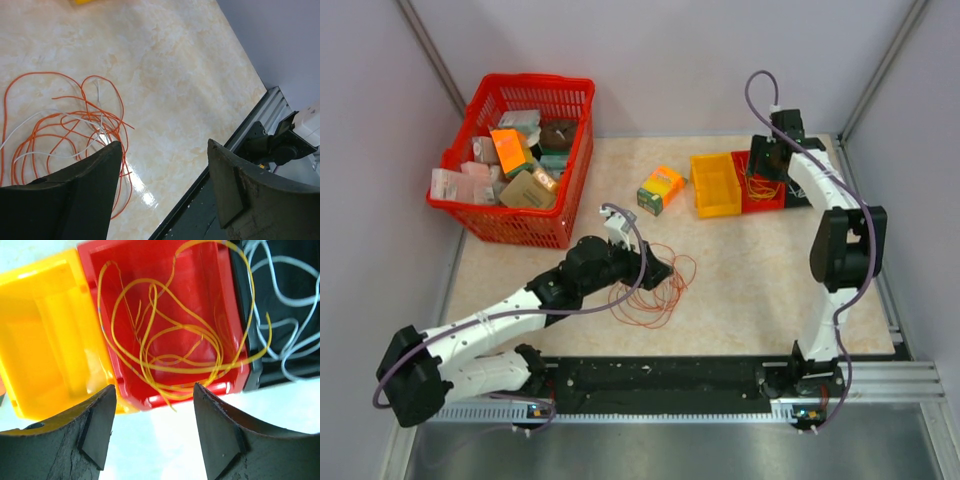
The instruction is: Untangle the cables
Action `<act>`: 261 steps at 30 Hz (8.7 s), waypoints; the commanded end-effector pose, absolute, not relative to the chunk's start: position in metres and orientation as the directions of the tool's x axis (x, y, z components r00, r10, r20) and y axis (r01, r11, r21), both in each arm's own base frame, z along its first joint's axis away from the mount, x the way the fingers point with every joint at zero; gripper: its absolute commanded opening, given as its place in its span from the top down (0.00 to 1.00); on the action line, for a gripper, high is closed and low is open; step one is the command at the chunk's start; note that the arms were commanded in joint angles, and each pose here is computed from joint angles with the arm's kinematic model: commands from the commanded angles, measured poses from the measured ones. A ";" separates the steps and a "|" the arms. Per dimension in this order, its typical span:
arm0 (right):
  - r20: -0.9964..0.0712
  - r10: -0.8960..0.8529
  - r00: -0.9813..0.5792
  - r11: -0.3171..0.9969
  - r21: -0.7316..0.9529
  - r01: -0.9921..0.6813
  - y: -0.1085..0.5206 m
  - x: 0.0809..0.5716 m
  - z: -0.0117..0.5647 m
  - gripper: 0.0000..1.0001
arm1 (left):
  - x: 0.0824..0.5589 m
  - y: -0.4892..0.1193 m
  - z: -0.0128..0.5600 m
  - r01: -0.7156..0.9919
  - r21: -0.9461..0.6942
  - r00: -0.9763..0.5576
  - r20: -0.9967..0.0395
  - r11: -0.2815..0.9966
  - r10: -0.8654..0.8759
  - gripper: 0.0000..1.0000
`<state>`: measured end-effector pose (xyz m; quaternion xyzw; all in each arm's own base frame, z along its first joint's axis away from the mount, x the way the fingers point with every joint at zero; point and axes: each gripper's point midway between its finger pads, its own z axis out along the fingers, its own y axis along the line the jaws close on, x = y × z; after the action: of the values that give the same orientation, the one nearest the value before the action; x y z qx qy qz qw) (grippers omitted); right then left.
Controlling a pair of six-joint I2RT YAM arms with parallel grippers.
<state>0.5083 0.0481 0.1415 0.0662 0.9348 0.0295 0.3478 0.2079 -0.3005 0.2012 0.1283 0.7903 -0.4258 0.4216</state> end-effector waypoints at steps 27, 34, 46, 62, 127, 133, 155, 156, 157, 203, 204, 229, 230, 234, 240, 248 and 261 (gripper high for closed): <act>-0.496 0.162 -0.853 0.648 0.705 -0.287 0.251 0.262 0.129 0.70 | 0.277 -0.322 0.103 0.214 -0.554 -0.819 -0.551 0.804 -0.161 0.59; -0.499 0.149 -0.854 0.670 0.686 -0.284 0.243 0.252 0.116 0.72 | 0.296 -0.329 0.077 0.086 -0.526 -0.843 -0.491 0.846 -0.220 0.61; -0.506 0.147 -0.850 0.687 0.670 -0.280 0.239 0.253 0.115 0.70 | 0.290 -0.326 0.072 0.046 -0.531 -0.856 -0.457 0.846 -0.240 0.51; -0.416 0.113 -0.902 0.590 0.759 -0.276 0.267 0.249 0.102 0.75 | 0.278 -0.321 0.189 0.416 -0.615 -0.634 -0.724 0.670 -0.271 1.00; -0.993 0.094 -0.066 0.464 0.103 -0.880 0.335 0.226 0.343 1.00 | 0.174 -0.224 0.551 0.802 -0.479 -0.155 -0.745 0.358 -0.649 1.00; -0.984 0.176 0.010 0.526 0.086 -0.846 0.307 0.221 0.435 1.00 | 0.189 -0.223 0.533 0.761 -0.493 -0.140 -0.760 0.422 -0.635 1.00; -0.994 0.085 -0.067 0.535 0.103 -0.838 0.295 0.212 0.481 1.00 | 0.205 -0.248 0.463 0.725 -0.514 -0.236 -0.811 0.458 -0.535 1.00; -0.993 0.078 -0.090 0.546 0.118 -0.829 0.295 0.213 0.474 1.00 | 0.206 -0.249 0.458 0.726 -0.510 -0.241 -0.818 0.462 -0.523 1.00; -0.991 0.071 -0.111 0.546 0.132 -0.828 0.295 0.213 0.470 1.00 | 0.207 -0.252 0.452 0.725 -0.504 -0.248 -0.827 0.469 -0.505 1.00; -0.940 0.333 -0.071 0.530 0.250 -0.810 0.224 0.160 0.621 1.00 | 0.227 -0.308 0.141 0.501 -0.462 -0.601 -0.794 0.732 -0.090 1.00; -0.937 0.346 -0.045 0.542 0.238 -0.806 0.218 0.159 0.628 1.00 | 0.226 -0.304 0.135 0.477 -0.474 -0.616 -0.781 0.740 -0.104 1.00; -0.969 0.236 -0.069 0.681 0.216 -0.699 0.210 0.225 0.580 1.00 | 0.191 -0.290 0.158 0.608 -0.508 -0.580 -0.809 0.611 -0.094 0.72; -0.969 0.234 -0.080 0.660 0.219 -0.718 0.213 0.220 0.578 1.00 | 0.186 -0.295 0.166 0.651 -0.496 -0.564 -0.823 0.574 -0.072 0.60; -0.962 0.250 -0.108 0.593 0.240 -0.769 0.218 0.201 0.582 1.00 | 0.187 -0.305 0.204 0.741 -0.426 -0.481 -0.876 0.519 -0.032 0.01; -0.941 0.309 -0.135 0.476 0.276 -0.835 0.225 0.176 0.605 1.00 | 0.216 -0.311 0.243 0.761 -0.328 -0.330 -0.938 0.560 -0.100 0.02; -0.919 0.373 -0.130 0.394 0.284 -0.874 0.225 0.158 0.634 1.00 | 0.250 -0.357 0.222 0.777 -0.322 -0.290 -0.946 0.541 -0.147 0.01; -0.905 0.393 -0.159 0.320 0.297 -0.900 0.226 0.140 0.642 1.00 | 0.242 -0.417 0.226 0.882 -0.330 -0.247 -0.932 0.338 -0.266 0.48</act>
<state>0.1559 0.2319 0.6247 -0.2283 0.5711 0.5164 0.5958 0.2310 -0.3993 0.1780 0.2671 0.6545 -0.4766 0.5226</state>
